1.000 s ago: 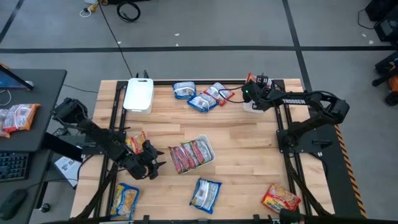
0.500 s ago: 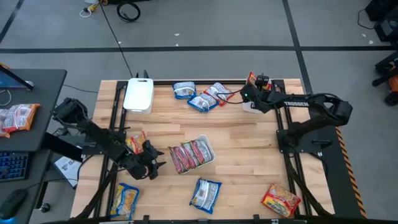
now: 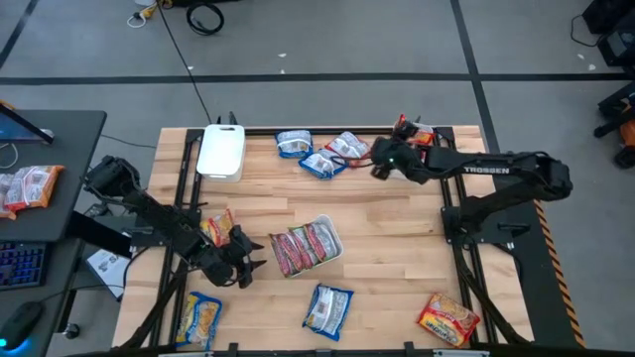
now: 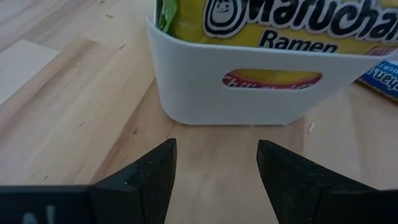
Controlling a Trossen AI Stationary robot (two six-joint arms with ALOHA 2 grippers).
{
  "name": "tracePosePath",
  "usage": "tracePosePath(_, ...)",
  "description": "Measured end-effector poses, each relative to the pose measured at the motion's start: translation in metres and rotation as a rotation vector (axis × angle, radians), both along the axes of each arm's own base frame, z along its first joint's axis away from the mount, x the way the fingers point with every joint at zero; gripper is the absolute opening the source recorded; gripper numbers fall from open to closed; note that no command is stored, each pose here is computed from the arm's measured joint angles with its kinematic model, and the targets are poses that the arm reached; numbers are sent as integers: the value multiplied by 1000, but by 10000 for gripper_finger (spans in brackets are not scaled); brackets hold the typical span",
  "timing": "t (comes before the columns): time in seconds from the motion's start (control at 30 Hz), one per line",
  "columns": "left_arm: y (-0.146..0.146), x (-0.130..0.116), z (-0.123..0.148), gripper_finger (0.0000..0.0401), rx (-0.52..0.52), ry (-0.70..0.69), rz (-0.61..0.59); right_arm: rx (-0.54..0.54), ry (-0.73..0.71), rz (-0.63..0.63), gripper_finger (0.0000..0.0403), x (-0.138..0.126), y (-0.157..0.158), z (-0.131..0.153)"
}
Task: Sort Maruchan noodles
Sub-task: Put the orange noodle pack into the top right white bin
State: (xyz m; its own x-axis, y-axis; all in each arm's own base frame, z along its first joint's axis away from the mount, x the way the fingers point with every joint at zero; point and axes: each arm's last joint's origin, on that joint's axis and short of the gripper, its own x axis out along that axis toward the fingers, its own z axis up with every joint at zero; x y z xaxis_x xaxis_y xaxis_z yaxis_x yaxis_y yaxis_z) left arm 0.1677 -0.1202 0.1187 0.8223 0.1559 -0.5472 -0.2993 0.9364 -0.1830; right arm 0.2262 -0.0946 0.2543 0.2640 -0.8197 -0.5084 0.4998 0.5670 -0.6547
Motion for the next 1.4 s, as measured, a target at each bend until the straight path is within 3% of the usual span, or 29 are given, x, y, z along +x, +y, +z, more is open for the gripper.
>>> tracePosePath(0.1, -1, 0, 1, 226, -7, -9, -1, 39, -102, 90, 269, 17, 2, 1)
tracePosePath(0.37, -2, 0, 1, 226, -10, 1, -28, 166, 92, 204, 268, 56, -8, -66)
tracePosePath(0.57, -2, 1, 1, 226, 6, 0, -40, 128, 131, 183, 260, 76, -28, -108)
tracePosePath(0.7, -2, 1, 1, 226, 7, 2, -40, 127, 138, 158, 233, 75, -47, -121)
tracePosePath(0.83, -1, 0, 0, 226, 13, 8, -38, 148, 146, 120, 180, 68, -62, -128)
tracePosePath(1.07, 0, 1, 1, 226, 44, -7, -17, 211, 79, 133, 19, 65, -70, -126)
tracePosePath(1.2, 0, 1, 1, 227, 31, -12, -10, 228, 13, 145, 9, 60, -70, -109)
tracePosePath(1.4, 0, 1, 1, 227, 23, -14, -5, 270, -234, 169, 5, 43, -67, -54)
